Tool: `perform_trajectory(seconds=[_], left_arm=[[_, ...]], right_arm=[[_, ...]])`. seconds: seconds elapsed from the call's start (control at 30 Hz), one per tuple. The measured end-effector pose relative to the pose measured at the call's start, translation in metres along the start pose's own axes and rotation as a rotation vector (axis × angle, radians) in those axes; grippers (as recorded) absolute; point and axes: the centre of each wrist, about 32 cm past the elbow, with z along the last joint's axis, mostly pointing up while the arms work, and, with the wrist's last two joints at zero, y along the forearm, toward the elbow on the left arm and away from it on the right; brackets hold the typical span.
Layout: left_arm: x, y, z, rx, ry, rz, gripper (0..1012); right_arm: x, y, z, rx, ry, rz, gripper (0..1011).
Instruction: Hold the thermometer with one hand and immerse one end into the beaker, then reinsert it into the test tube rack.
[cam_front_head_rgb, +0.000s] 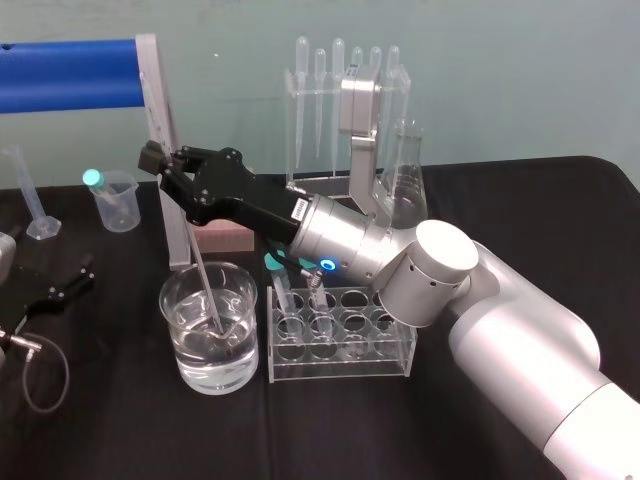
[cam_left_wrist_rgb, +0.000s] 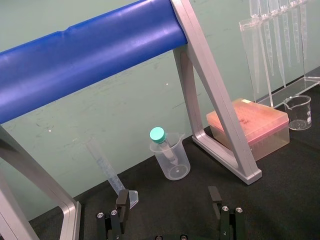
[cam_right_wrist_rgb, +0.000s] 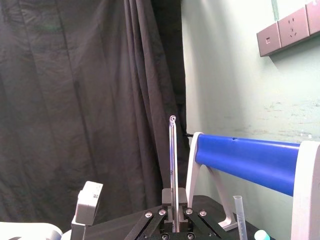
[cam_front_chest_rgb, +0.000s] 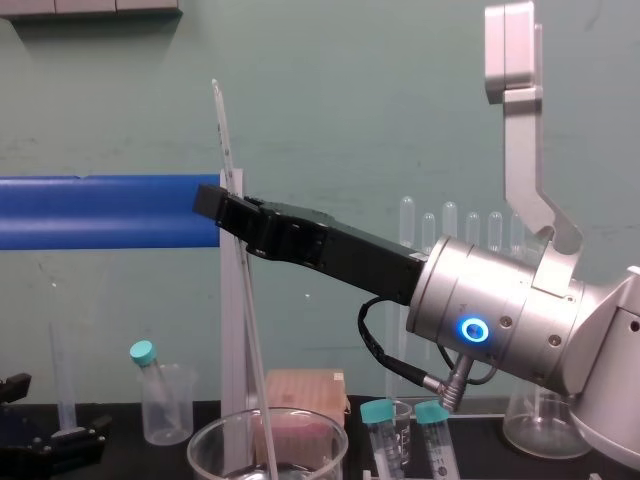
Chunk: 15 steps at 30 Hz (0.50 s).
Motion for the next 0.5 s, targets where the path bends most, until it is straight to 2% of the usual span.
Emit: perform_trajectory(seconds=[0.5], left_arm=[[0.0000,0.0000,0.0000,0.000,0.000,0.000,1008]], right_arm=[[0.0000,0.0000,0.0000,0.000,0.000,0.000,56]])
